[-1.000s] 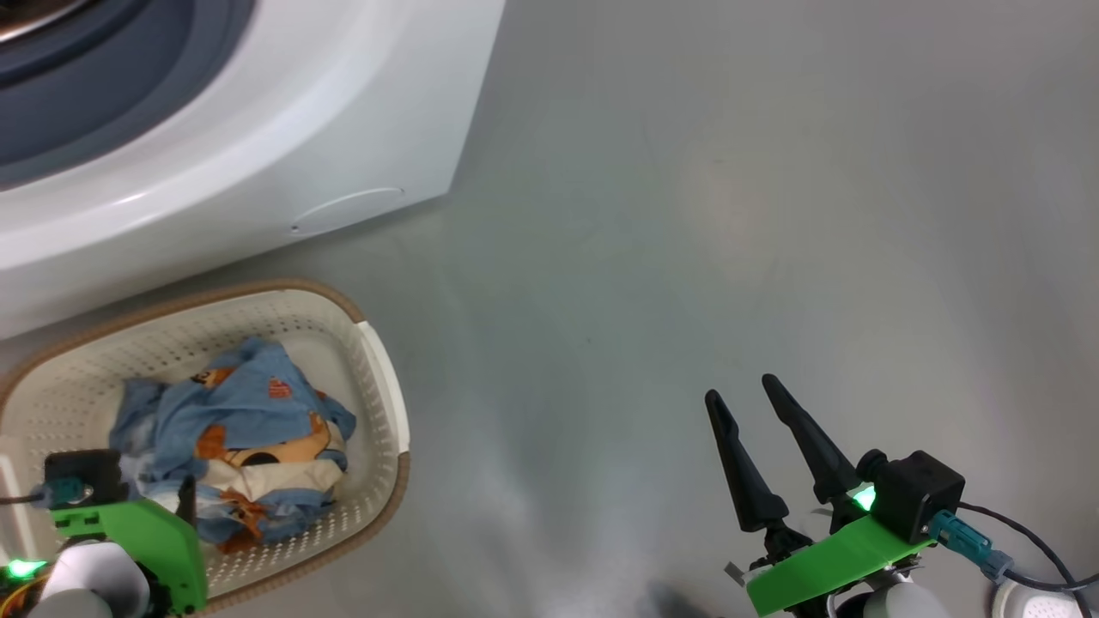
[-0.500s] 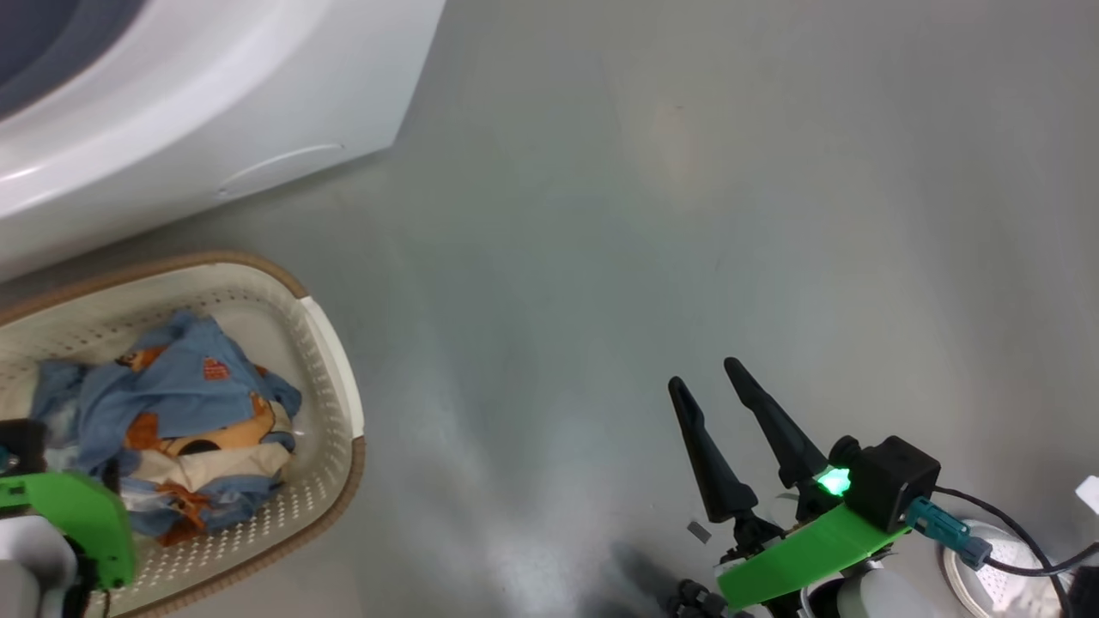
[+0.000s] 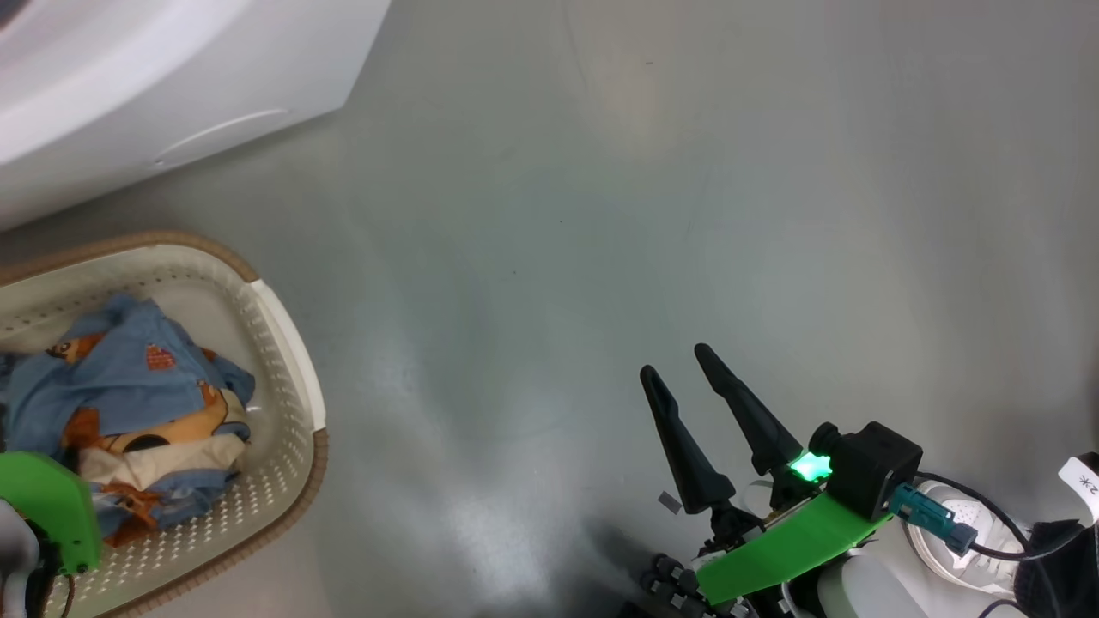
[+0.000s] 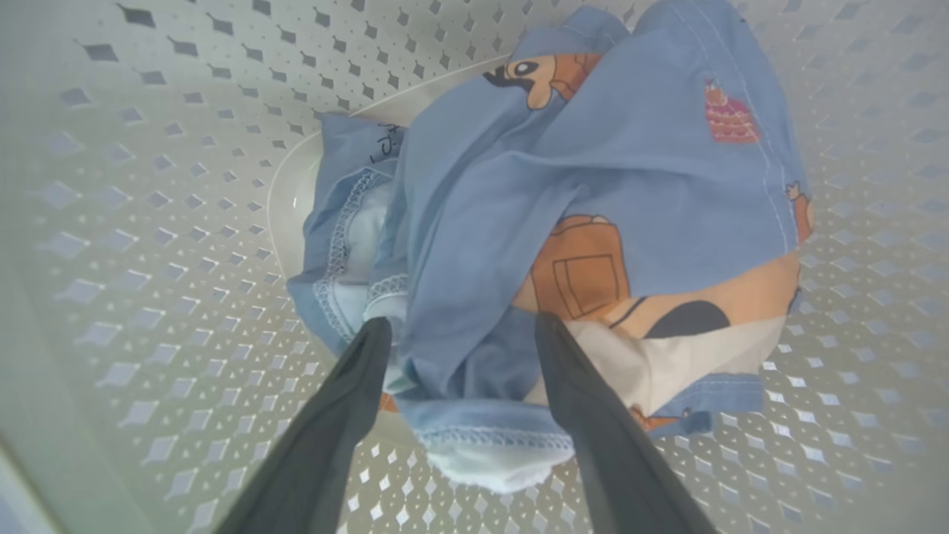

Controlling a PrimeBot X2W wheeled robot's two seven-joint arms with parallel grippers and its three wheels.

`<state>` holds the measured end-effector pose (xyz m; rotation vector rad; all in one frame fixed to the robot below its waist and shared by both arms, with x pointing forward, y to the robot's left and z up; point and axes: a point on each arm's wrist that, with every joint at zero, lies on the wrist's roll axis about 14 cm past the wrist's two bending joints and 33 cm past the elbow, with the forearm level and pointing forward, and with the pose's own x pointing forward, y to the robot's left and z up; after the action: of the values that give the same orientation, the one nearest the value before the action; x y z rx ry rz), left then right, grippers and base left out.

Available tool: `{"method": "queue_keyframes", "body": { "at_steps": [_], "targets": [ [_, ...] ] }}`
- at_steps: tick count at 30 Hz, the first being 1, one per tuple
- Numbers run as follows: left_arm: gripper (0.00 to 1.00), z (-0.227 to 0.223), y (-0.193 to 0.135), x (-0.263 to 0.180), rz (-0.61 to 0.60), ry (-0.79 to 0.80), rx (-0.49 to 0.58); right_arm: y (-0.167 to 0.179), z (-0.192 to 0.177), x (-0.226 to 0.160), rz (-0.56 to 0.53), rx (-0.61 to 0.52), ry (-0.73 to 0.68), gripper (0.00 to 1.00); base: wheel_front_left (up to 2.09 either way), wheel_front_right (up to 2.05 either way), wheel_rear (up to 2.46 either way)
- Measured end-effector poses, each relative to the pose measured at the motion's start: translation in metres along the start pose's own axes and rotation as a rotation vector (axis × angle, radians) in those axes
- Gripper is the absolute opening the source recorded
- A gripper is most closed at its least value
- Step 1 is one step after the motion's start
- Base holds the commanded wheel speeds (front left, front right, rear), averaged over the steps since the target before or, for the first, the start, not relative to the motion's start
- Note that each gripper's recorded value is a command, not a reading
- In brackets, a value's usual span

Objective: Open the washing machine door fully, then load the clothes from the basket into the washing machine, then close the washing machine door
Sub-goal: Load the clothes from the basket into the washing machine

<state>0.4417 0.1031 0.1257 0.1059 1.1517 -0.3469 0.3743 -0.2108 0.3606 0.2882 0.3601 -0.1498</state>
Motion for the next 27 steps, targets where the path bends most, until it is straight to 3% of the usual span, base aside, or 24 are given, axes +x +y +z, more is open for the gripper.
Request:
{"method": "queue_keyframes", "body": {
  "at_steps": [24, 26, 27],
  "targets": [
    [1.0, -0.005, -0.007, 0.026, -0.024, 0.025, 0.017, -0.003, -0.013, 0.009, -0.009, -0.011, 0.041, 1.0, 0.0, 0.0, 0.0],
    [0.86, -0.005, -0.008, 0.027, -0.028, 0.022, 0.019, -0.003, -0.013, 0.01, -0.009, -0.011, 0.042, 1.0, 0.0, 0.0, 0.0],
    [0.86, -0.004, -0.009, 0.027, -0.03, 0.02, 0.021, -0.003, -0.013, 0.01, -0.009, -0.011, 0.043, 1.0, 0.0, 0.0, 0.0]
  ]
}}
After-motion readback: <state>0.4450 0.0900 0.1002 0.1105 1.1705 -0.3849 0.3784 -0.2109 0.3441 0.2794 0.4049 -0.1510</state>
